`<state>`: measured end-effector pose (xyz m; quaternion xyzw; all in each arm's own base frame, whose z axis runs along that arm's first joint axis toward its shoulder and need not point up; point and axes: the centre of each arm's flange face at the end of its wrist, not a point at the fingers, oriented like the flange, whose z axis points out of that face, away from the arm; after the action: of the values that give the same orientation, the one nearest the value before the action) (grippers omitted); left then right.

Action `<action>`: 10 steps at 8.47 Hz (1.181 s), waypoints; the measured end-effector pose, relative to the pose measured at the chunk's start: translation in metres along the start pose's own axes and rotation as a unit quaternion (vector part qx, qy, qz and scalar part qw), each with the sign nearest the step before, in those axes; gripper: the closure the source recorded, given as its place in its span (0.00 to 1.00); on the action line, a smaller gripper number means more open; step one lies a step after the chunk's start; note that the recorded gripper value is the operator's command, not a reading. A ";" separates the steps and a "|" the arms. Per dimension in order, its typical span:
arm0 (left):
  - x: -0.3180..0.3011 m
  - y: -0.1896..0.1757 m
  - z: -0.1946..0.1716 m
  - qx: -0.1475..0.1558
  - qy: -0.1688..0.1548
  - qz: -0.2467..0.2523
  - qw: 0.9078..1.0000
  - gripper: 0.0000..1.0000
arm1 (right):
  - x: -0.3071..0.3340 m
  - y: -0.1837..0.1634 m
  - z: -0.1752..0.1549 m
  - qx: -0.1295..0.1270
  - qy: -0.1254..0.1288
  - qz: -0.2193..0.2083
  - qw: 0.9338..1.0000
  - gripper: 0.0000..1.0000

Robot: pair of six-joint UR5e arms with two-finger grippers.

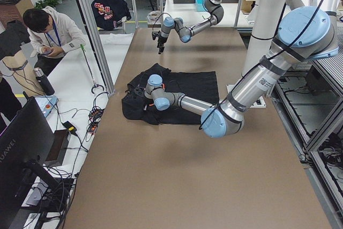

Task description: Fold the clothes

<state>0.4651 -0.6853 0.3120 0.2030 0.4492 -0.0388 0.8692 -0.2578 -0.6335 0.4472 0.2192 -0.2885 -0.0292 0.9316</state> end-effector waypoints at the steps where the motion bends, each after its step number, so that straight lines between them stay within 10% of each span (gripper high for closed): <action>1: 0.015 0.007 0.006 0.007 -0.003 -0.006 1.000 1.00 | 0.000 0.000 0.000 0.000 0.000 0.000 1.000 0.06; 7: 0.032 0.013 0.022 0.022 -0.025 -0.023 0.999 0.93 | -0.003 0.003 0.002 -0.002 -0.001 -0.002 1.000 0.06; 8: 0.032 0.011 0.024 0.025 -0.029 -0.024 0.999 0.30 | -0.003 0.003 0.002 -0.002 -0.001 -0.003 1.000 0.06; 9: 0.033 0.009 0.023 0.028 -0.030 -0.024 0.999 0.00 | -0.004 0.003 0.003 -0.003 -0.001 -0.003 1.000 0.06; 10: 0.037 0.006 0.021 0.030 -0.027 -0.022 0.999 0.00 | -0.004 0.003 0.003 -0.003 -0.001 -0.003 1.000 0.06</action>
<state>0.5046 -0.6840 0.2953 0.2179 0.4283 -0.0773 0.8736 -0.2632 -0.6311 0.4483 0.2173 -0.2888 -0.0331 0.9318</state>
